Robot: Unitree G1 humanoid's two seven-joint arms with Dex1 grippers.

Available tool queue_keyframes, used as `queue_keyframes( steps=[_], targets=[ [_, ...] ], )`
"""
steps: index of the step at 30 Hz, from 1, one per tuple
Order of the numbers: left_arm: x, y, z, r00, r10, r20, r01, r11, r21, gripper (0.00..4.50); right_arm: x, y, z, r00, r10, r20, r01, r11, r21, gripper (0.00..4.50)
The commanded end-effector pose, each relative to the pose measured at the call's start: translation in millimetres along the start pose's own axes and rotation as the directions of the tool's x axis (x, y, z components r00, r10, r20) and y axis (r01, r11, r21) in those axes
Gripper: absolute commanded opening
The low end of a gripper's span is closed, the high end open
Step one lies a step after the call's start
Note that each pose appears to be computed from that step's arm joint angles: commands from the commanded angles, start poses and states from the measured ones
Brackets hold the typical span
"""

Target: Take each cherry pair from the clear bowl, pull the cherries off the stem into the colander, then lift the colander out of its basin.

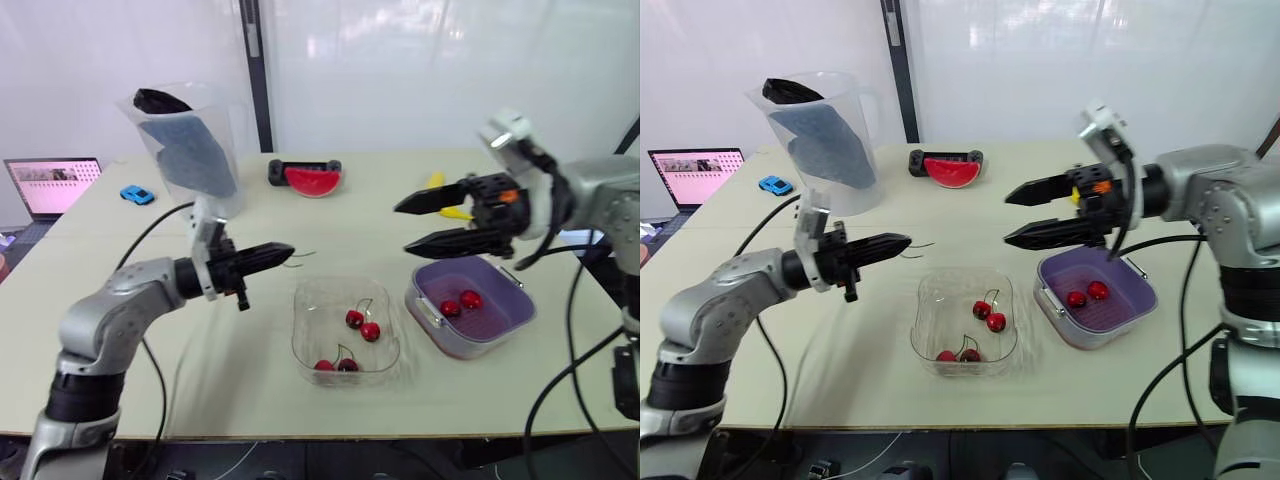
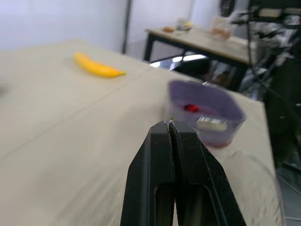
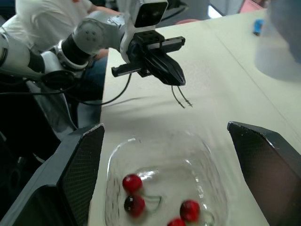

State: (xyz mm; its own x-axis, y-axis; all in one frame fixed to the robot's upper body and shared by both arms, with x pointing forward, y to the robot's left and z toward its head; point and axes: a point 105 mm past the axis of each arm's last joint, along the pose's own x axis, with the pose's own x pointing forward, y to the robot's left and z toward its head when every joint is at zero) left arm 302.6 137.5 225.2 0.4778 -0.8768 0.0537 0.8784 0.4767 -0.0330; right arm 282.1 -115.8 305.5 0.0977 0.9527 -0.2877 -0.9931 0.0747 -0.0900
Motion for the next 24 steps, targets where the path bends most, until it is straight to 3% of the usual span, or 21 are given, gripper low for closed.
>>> queue_keyframes(
  steps=[1,8,10,13,18,22,23,24],
  targets=[
    [-22,2,4,0.997,0.078,0.003,-0.078,0.997,0.009,0.0,16,4,23,1.0,0.012,0.021,-0.01,0.993,-0.116,4.46],
    [-63,15,-38,0.961,0.26,-0.088,-0.271,0.952,-0.143,0.0,34,-2,19,1.0,-0.008,0.016,0.01,0.989,-0.15,4.46],
    [-70,27,-51,0.949,0.304,-0.077,-0.313,0.9,-0.304,0.0,35,-3,18,1.0,-0.019,0.022,0.022,0.989,-0.147,4.46],
    [-86,53,-73,0.903,0.409,-0.131,-0.425,0.806,-0.412,0.0,37,0,19,0.999,-0.015,0.032,0.019,0.99,-0.14,4.46],
    [-105,75,-106,0.829,0.492,-0.265,-0.558,0.704,-0.439,0.0,38,4,19,0.999,-0.03,0.034,0.034,0.991,-0.132,4.46],
    [-109,81,-107,0.823,0.508,-0.253,-0.563,0.67,-0.484,0.0,39,3,18,0.998,-0.052,0.032,0.056,0.991,-0.12,4.46],
    [-112,83,-107,0.811,0.526,-0.256,-0.579,0.657,-0.483,0.61,39,3,18,0.998,-0.055,0.033,0.059,0.992,-0.116,4.5],
    [-114,85,-108,0.803,0.534,-0.265,-0.59,0.652,-0.476,0.92,40,4,18,0.998,-0.055,0.037,0.058,0.992,-0.112,4.5]
  ],
)
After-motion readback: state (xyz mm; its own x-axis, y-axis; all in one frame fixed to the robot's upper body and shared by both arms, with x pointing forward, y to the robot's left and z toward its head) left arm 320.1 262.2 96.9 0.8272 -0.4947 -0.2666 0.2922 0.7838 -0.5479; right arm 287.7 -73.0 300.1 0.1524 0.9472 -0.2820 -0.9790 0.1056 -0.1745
